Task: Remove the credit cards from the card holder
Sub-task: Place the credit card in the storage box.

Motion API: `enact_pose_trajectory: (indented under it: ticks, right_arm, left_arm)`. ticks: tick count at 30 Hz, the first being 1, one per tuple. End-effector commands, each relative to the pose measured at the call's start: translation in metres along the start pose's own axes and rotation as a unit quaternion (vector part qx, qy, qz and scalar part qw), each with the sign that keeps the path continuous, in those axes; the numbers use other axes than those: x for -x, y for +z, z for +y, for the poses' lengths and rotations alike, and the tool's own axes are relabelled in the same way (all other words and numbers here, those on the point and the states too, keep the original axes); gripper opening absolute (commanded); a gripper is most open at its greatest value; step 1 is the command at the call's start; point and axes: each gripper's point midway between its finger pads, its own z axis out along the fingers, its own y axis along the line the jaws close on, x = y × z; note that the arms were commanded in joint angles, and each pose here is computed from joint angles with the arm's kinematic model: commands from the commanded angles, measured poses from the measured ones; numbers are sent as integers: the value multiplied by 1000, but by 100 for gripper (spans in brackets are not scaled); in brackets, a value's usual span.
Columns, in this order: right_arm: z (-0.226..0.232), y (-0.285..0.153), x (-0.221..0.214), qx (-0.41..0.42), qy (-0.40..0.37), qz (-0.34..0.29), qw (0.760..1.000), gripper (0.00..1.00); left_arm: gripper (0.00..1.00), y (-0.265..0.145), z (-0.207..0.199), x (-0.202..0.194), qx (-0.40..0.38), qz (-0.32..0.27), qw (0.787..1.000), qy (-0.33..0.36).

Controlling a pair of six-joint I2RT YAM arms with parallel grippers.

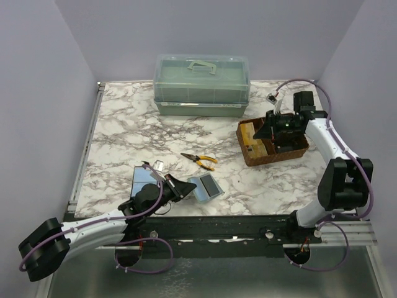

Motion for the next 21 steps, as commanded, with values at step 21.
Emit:
enact_pose_trajectory:
  ticks: [21]
  right_arm:
    - [-100, -4, -37, -163, 26, 148, 975, 3]
  left_arm:
    - [0, -19, 88, -15, 174, 22, 984, 7]
